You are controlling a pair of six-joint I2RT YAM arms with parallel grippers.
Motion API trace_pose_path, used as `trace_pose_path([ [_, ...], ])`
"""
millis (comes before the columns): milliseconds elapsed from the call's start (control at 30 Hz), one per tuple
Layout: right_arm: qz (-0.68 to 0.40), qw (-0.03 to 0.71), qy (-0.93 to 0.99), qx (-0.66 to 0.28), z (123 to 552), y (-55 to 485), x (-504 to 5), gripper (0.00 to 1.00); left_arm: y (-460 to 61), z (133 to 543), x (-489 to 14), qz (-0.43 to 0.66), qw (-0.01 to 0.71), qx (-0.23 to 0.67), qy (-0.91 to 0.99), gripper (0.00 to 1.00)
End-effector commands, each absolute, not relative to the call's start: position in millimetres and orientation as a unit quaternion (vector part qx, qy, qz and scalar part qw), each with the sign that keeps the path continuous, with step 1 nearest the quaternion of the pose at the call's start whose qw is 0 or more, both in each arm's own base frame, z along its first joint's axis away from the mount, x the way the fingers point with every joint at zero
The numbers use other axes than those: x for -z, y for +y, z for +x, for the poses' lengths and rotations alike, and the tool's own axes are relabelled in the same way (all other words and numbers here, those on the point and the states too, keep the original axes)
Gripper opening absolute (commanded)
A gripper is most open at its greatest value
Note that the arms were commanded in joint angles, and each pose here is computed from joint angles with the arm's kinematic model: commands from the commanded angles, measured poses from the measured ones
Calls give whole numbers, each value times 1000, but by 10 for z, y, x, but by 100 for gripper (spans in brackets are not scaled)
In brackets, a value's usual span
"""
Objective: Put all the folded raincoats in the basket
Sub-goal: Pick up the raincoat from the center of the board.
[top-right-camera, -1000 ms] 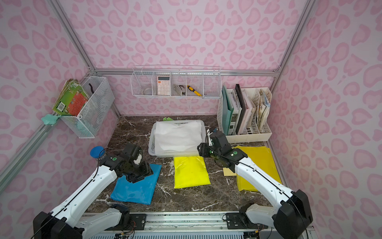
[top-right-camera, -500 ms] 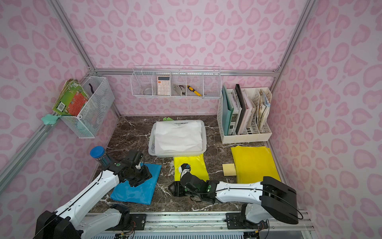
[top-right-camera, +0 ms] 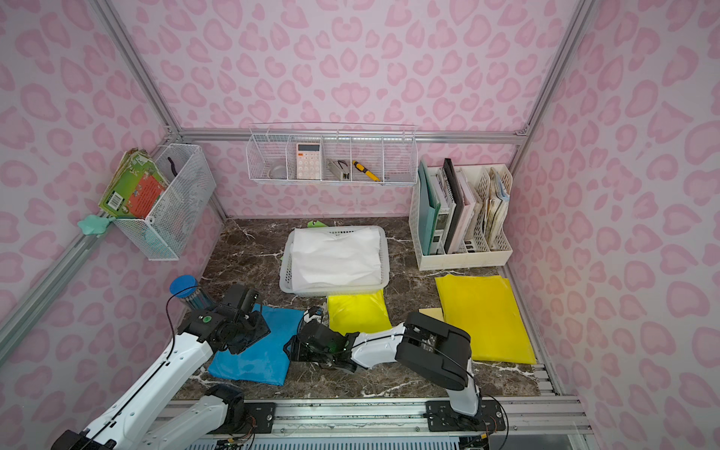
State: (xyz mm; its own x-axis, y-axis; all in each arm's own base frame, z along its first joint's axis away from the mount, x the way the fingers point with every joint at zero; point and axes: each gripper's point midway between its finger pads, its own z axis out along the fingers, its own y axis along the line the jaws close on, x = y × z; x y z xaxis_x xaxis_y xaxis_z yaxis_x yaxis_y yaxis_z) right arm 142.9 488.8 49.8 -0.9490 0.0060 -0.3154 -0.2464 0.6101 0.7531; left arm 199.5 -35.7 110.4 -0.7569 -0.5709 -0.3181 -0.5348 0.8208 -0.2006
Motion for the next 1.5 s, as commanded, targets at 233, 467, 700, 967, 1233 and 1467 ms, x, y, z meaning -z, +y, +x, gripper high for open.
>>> trace_pose_path([
  [233, -30, 78, 880, -467, 1439, 5020, -173, 57, -312, 1974, -1117, -298, 193, 41, 934, 56],
  [467, -30, 77, 880, -468, 1520, 4961, -68, 23, -343, 1981, -1106, -294, 190, 49, 936, 56],
  [700, -62, 108, 884, -450, 1561, 4803, -269, 1, -389, 1988, -1074, -289, 179, 55, 939, 56],
  [967, -145, 126, 896, -399, 1467, 4440, -592, 0, -584, 2019, -1184, -265, 193, 121, 937, 57],
  [1233, -177, 130, 924, -313, 1545, 3557, -599, 0, -896, 2017, -1212, -228, 163, 199, 939, 61],
  [1467, -142, 134, 927, -321, 1728, 2799, -554, 0, -1085, 1987, -1067, -212, 134, 243, 937, 81],
])
